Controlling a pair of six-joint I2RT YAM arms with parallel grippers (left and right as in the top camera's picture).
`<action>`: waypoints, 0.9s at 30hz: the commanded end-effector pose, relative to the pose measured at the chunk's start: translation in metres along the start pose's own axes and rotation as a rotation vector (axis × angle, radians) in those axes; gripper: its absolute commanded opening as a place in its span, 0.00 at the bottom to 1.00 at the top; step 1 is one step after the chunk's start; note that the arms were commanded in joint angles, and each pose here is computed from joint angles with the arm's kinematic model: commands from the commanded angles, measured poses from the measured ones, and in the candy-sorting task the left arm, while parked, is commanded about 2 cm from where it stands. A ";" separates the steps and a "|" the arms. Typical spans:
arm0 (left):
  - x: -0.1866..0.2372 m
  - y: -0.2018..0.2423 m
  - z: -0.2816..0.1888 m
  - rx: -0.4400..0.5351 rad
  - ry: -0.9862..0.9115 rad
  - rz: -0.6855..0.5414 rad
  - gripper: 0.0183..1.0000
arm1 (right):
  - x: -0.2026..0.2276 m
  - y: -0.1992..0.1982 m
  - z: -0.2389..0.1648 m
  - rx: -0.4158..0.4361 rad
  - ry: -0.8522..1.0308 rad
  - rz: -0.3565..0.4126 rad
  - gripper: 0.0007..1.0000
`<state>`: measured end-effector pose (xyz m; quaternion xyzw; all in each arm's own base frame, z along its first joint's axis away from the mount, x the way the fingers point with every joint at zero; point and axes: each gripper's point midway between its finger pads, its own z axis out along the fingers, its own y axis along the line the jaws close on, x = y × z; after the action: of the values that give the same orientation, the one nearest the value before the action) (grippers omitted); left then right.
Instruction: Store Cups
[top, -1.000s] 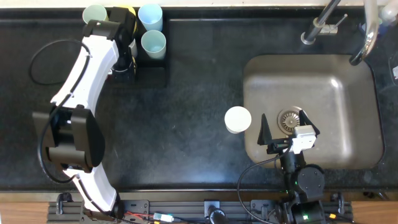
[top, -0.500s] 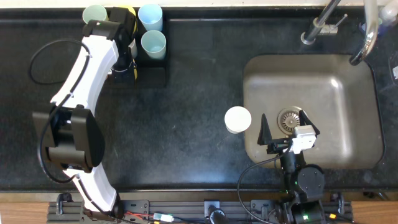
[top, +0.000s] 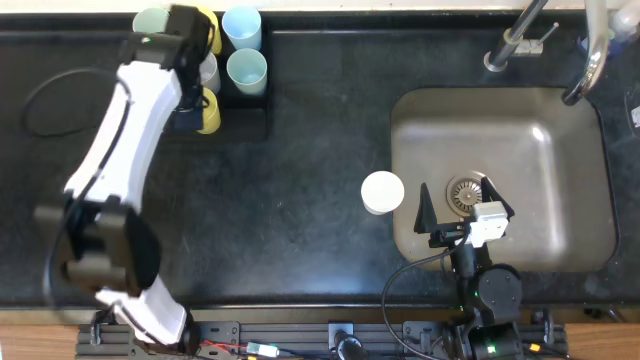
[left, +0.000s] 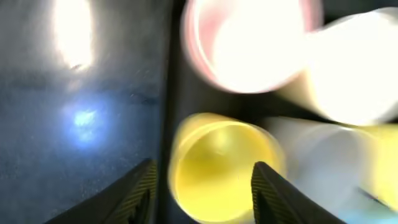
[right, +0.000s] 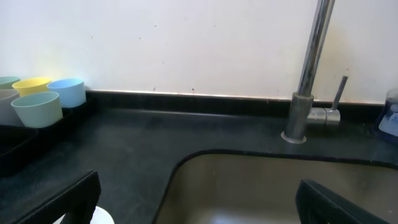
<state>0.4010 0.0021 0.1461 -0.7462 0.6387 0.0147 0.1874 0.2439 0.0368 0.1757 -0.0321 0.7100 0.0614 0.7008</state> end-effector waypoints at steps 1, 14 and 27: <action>-0.052 -0.045 -0.085 0.340 -0.173 0.287 0.60 | 0.004 0.001 0.001 -0.004 0.004 -0.003 1.00; -0.027 -0.026 -0.242 1.315 -0.582 1.151 1.00 | 0.004 0.001 0.001 -0.004 0.004 -0.003 1.00; -0.022 0.088 -0.174 1.458 -0.708 1.207 1.00 | 0.004 0.001 0.001 -0.004 0.004 -0.003 1.00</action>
<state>0.2895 -0.0361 0.3093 0.0193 0.6807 -0.0714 0.7288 0.2439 0.0368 0.1755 -0.0319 0.7103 0.0616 0.7005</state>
